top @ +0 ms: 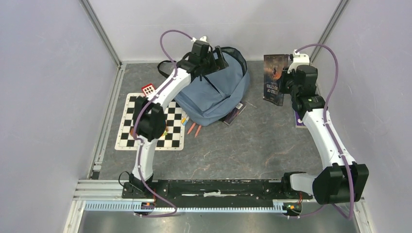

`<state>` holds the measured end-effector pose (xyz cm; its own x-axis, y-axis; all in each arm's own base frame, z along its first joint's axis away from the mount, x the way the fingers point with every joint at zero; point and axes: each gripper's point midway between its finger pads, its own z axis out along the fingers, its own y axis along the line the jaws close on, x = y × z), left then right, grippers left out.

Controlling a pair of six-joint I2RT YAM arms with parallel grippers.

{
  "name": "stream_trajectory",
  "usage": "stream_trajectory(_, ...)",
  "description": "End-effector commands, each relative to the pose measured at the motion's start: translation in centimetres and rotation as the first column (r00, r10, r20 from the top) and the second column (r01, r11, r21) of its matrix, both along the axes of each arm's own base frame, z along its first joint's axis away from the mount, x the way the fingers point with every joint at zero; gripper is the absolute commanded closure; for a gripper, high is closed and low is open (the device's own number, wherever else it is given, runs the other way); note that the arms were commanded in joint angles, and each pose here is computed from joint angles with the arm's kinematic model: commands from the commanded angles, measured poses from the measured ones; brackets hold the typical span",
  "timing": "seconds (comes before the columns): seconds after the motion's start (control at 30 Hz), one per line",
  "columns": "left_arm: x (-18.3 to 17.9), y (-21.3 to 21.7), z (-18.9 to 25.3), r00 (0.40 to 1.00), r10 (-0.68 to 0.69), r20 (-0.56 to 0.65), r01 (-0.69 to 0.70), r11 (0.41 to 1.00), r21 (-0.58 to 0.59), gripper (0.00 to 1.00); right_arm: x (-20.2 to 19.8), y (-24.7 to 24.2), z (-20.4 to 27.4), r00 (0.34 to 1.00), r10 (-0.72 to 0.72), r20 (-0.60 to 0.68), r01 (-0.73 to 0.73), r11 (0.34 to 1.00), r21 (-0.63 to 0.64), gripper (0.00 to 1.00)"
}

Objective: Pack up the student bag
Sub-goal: Adjust the student bag at the center of the board.

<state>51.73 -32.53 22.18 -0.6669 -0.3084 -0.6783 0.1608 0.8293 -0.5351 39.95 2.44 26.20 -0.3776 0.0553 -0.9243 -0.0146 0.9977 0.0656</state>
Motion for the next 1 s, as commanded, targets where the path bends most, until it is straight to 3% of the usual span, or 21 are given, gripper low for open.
stream_trajectory(0.0,4.2,-2.5,1.1,0.994,0.108,0.024,-0.099,0.967,-0.234,0.06,0.7,0.7,7.1,0.965,0.009,0.263,-0.021,0.999,0.044,1.00)
stream_trajectory(0.2,5.7,-6.5,-0.9,0.997,0.074,0.023,-0.065,0.959,-0.277,0.06,0.5,0.6,6.3,0.969,0.011,0.248,-0.021,0.999,0.036,1.00)
stream_trajectory(0.33,5.2,-7.5,-3.0,0.996,0.075,-0.043,-0.085,0.953,-0.291,0.06,0.5,0.6,6.2,0.969,0.013,0.249,-0.021,0.999,0.028,1.00)
stream_trajectory(0.57,5.2,-9.9,-4.6,0.998,0.035,-0.047,-0.049,0.943,-0.329,0.05,0.3,0.6,5.9,0.969,0.016,0.246,-0.023,0.999,0.026,1.00)
stream_trajectory(0.97,4.0,-11.0,-10.4,0.986,0.030,-0.164,-0.074,0.961,-0.268,0.12,-0.4,0.4,5.8,0.968,0.011,0.251,-0.017,1.000,0.021,1.00)
